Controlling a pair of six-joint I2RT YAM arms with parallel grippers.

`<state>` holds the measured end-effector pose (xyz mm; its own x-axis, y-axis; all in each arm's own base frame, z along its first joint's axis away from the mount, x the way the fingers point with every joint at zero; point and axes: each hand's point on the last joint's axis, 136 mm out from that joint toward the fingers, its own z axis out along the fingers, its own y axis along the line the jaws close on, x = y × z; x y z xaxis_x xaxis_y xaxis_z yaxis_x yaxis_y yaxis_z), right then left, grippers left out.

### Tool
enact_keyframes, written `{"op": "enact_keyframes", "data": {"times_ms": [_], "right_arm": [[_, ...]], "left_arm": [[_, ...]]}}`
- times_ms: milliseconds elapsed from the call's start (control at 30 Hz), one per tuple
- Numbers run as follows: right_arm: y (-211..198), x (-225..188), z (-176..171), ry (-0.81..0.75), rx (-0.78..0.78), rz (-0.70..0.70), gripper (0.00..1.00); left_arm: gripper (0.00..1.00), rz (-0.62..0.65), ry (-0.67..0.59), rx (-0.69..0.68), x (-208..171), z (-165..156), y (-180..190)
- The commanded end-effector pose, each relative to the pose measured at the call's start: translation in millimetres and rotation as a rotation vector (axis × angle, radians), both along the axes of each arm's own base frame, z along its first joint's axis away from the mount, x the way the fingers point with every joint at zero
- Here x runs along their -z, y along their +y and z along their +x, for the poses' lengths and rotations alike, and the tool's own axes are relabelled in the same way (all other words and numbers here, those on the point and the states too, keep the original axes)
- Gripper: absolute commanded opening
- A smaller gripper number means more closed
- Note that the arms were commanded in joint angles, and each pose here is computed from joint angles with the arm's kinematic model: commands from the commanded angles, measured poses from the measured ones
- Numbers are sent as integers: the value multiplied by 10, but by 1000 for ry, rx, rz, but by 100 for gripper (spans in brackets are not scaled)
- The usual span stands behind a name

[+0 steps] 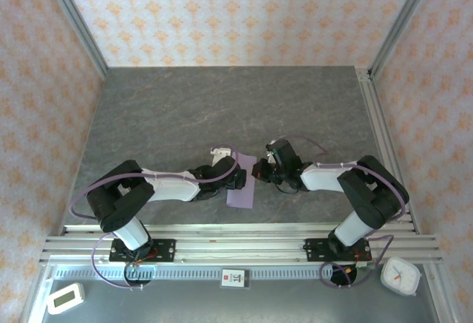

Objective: Fold a paper plane with a square sheet of paper (pick it up from the middle)
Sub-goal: Hold the square sheet of paper at the center of the table.

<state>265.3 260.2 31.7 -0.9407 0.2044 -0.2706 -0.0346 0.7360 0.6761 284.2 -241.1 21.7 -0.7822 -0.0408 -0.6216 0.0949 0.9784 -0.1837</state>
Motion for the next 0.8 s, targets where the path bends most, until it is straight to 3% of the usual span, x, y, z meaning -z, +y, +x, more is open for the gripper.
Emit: {"op": "enact_keyframes", "data": {"times_ms": [0, 433, 767], "right_arm": [[6, 1, -28, -3, 5, 5, 0], [-20, 314, -169, 57, -12, -89, 0], [-170, 524, -223, 93, 14, -170, 0]], "left_arm": [[100, -75, 65, 70, 154, -64, -230], [100, -82, 60, 70, 118, -58, -238], [100, -143, -26, 67, -476, 84, -270]]}}
